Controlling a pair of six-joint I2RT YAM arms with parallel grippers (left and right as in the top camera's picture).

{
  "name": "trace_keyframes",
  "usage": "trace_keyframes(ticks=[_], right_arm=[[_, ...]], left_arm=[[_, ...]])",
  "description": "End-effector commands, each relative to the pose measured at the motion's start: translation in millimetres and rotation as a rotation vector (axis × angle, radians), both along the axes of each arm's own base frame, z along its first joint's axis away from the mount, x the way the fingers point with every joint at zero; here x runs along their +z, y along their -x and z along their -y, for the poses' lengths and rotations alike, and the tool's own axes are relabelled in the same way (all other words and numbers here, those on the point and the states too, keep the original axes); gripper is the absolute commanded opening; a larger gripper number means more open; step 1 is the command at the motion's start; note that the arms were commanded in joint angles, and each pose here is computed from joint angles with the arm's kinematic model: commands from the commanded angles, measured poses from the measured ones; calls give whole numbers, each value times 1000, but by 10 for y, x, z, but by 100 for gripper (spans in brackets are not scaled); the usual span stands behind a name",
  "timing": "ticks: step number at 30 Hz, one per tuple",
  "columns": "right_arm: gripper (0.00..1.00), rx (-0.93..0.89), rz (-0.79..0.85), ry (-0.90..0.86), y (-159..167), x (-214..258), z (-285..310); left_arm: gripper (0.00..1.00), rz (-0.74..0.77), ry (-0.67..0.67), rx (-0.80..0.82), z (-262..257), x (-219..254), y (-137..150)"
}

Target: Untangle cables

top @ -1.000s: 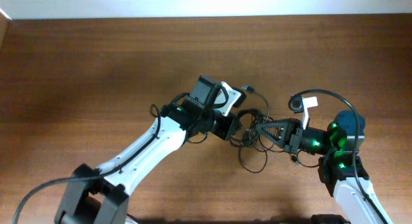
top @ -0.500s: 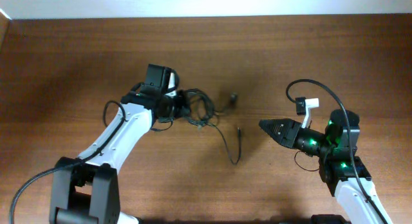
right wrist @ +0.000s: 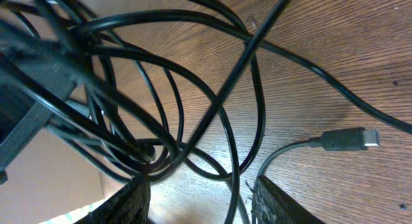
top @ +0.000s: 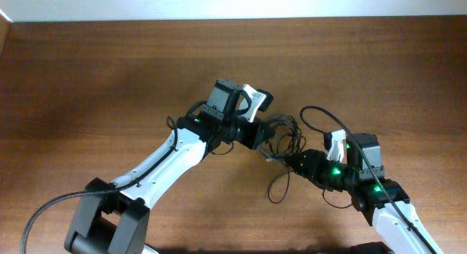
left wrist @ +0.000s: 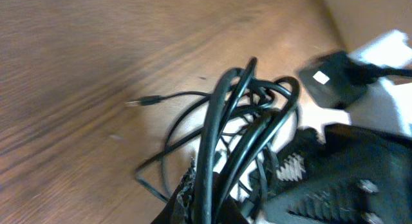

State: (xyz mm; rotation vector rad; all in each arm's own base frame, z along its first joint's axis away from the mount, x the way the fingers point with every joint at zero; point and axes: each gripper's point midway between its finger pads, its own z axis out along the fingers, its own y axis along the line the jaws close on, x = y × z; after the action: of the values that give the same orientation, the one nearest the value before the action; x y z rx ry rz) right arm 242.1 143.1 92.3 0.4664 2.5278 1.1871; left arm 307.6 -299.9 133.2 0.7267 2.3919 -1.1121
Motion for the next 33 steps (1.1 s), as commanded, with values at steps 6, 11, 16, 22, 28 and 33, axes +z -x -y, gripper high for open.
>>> trace_keyframes(ticks=[6,11,16,22,28,33], right_arm=[[52,-57,-110,95,-29,-366,118],[57,-151,-133,192,-113,-529,307],[73,-170,-82,209,-198,-389,420],[83,19,292,53,-149,774,180],[65,92,423,-31,85,1168,56],[54,74,330,-10,37,958,85]], left_arm=[[0,55,197,-222,164,516,347],[0,37,394,-417,170,836,636],[0,83,419,-313,-227,882,251],[0,94,403,-225,-475,855,31],[0,95,375,-300,-169,807,246],[0,135,340,-353,92,770,395]])
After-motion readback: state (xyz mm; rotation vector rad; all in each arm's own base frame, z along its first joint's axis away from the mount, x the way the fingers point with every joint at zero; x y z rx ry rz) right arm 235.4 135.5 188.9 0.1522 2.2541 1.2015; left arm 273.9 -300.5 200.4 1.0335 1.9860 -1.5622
